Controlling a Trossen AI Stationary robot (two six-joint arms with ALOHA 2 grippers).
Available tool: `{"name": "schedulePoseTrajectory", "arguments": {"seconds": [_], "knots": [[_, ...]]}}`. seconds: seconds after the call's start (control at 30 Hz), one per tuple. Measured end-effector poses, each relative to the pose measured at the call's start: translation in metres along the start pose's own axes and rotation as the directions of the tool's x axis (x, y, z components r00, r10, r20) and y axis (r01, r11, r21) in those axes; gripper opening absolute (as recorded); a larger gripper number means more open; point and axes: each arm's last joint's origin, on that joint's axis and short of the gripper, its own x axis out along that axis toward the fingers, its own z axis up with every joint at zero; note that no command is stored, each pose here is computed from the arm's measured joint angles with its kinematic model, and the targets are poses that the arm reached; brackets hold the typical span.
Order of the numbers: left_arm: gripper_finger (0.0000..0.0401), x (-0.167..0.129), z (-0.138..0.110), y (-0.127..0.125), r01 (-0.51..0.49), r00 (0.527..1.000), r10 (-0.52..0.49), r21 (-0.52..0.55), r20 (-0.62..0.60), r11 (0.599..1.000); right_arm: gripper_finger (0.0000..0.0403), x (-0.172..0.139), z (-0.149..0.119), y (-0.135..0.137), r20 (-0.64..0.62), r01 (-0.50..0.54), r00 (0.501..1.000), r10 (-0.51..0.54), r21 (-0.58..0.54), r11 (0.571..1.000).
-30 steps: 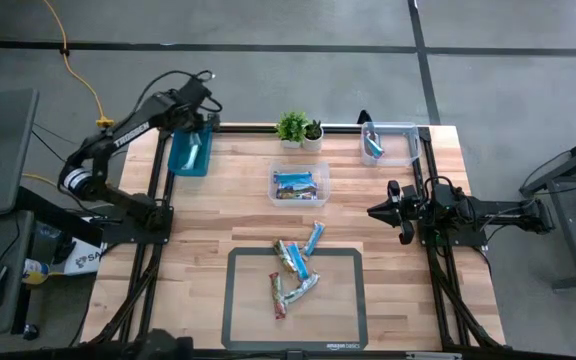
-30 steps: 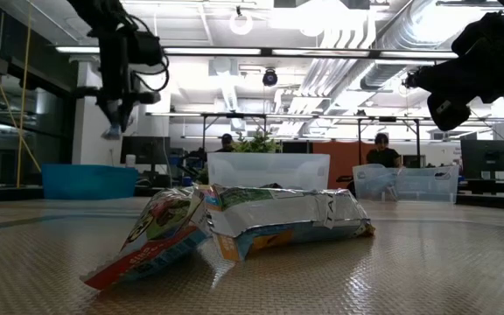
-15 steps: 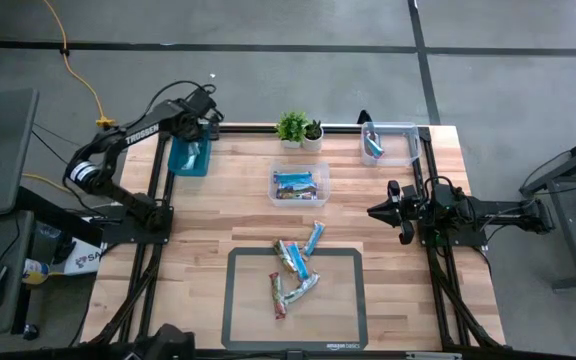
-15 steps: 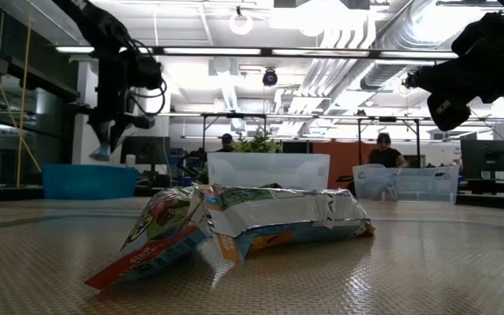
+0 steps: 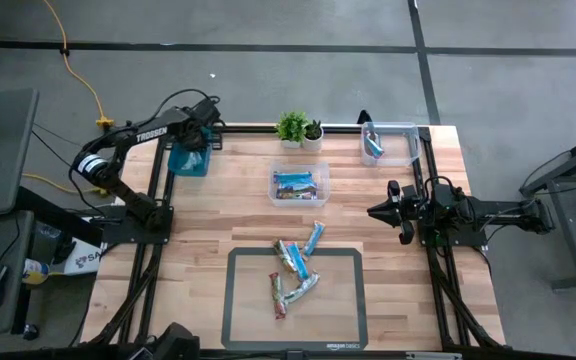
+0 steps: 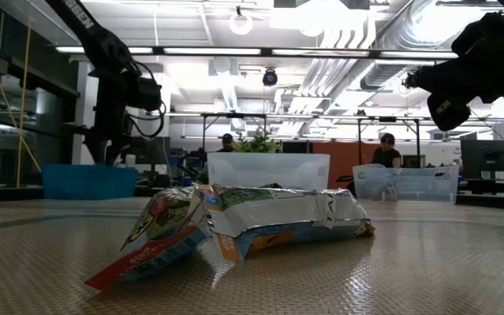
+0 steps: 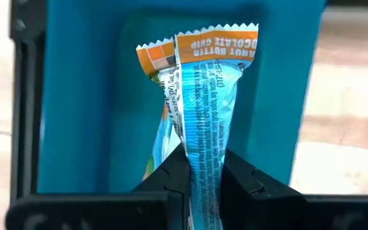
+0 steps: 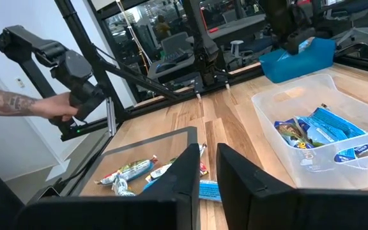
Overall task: Pick and place Granola Bars by type
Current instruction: Put the orange granola bar in the blue bin
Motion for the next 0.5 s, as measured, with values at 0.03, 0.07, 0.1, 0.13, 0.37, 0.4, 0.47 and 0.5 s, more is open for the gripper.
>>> {"name": "schedulePoseTrajectory", "arguments": {"seconds": [0.03,0.07,0.1,0.13,0.37,0.4,0.47,0.5], "knots": [[0.0046,0.0013,-0.0014,0.0002,0.005,1.000,-0.005,0.001,-0.010,1.000,0.0037,0.0000,0.0000,0.0000,0.000,0.000,1.000,0.000,0.000,1.000],[0.0046,0.0021,-0.0018,0.0000,0.010,1.000,-0.010,0.000,-0.009,1.000,0.0038,0.0000,0.0000,0.0000,0.000,0.000,1.000,0.000,0.000,1.000],[0.0046,0.0030,-0.0023,0.0000,0.011,1.000,-0.011,0.000,-0.008,1.000,0.0039,0.0000,0.0000,0.0000,0.000,0.000,1.000,0.000,0.000,1.000],[0.0046,0.0040,-0.0034,0.0004,0.008,1.000,-0.008,0.003,-0.012,1.000,0.0040,0.0000,0.0000,0.0000,0.000,0.000,1.000,0.000,0.000,1.000],[0.0046,0.0072,-0.0064,-0.0006,0.055,0.998,-0.053,0.049,-0.043,0.997,0.0035,0.0000,0.0001,0.0000,0.000,0.000,1.000,0.000,0.000,1.000],[0.0046,0.0072,-0.0064,-0.0008,0.059,0.997,-0.056,0.054,-0.043,0.997,0.0035,0.0000,0.0000,0.0000,0.000,0.000,1.000,0.000,0.000,1.000],[0.0047,0.0071,-0.0063,-0.0013,0.069,0.997,-0.066,0.063,-0.046,0.996,0.0036,0.0000,0.0001,0.0001,0.000,-0.001,1.000,0.001,0.000,1.000],[0.0047,0.0071,-0.0063,-0.0016,0.076,0.996,-0.072,0.068,-0.049,0.995,0.0037,0.0000,0.0000,0.0000,0.000,0.000,1.000,0.000,0.000,1.000]]}}
